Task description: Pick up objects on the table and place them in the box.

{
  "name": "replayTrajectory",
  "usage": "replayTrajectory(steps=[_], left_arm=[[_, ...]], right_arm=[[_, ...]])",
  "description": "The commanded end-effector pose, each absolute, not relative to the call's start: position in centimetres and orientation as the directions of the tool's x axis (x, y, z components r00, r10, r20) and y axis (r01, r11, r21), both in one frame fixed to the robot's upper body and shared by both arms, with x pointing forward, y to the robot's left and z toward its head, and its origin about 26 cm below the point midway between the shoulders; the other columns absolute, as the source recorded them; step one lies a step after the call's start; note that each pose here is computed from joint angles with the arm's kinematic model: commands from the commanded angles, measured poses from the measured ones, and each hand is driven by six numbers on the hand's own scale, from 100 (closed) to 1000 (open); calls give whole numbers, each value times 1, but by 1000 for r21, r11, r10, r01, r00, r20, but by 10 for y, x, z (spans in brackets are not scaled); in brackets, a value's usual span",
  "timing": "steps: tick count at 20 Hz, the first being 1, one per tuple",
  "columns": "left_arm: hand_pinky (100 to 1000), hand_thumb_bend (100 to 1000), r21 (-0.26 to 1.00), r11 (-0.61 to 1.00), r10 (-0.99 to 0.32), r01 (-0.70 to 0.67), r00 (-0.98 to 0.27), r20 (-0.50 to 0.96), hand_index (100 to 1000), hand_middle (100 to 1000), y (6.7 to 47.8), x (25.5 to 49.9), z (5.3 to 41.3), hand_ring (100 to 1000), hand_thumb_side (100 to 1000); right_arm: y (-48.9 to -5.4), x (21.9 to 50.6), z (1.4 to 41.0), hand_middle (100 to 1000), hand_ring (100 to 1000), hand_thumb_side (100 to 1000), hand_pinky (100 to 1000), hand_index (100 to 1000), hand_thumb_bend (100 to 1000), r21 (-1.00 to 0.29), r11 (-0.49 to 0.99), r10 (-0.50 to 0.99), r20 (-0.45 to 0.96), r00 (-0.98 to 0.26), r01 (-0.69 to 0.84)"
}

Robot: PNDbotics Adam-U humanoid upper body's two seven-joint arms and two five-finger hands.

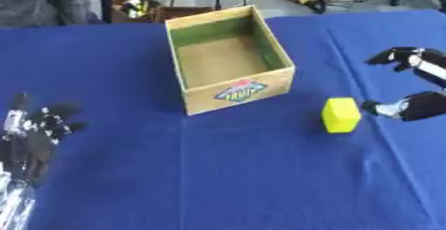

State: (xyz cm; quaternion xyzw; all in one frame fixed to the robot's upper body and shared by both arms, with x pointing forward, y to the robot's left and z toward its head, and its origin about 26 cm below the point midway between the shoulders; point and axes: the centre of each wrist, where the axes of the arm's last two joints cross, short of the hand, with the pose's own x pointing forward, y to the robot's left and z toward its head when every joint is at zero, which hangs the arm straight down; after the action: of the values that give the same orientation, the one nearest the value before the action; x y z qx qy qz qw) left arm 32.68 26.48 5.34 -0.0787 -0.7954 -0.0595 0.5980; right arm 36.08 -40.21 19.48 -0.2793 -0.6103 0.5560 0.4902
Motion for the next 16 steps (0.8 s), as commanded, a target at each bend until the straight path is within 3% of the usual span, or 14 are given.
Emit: replayTrajectory(steps=[1,16], left_arm=[[725,416,27,978,35,207,-290,956,659,713,268,328,60,871,1000],[726,417,25,977,38,213,-288,957,659,712,267,328,60,871,1000]], right_arm=[[-409,364,208,860,919,416,845,895,442,-964,182,903,242,-356,-192],[-408,379,194,861,922,422,847,894,429,-953,154,903,243,-354,-261]])
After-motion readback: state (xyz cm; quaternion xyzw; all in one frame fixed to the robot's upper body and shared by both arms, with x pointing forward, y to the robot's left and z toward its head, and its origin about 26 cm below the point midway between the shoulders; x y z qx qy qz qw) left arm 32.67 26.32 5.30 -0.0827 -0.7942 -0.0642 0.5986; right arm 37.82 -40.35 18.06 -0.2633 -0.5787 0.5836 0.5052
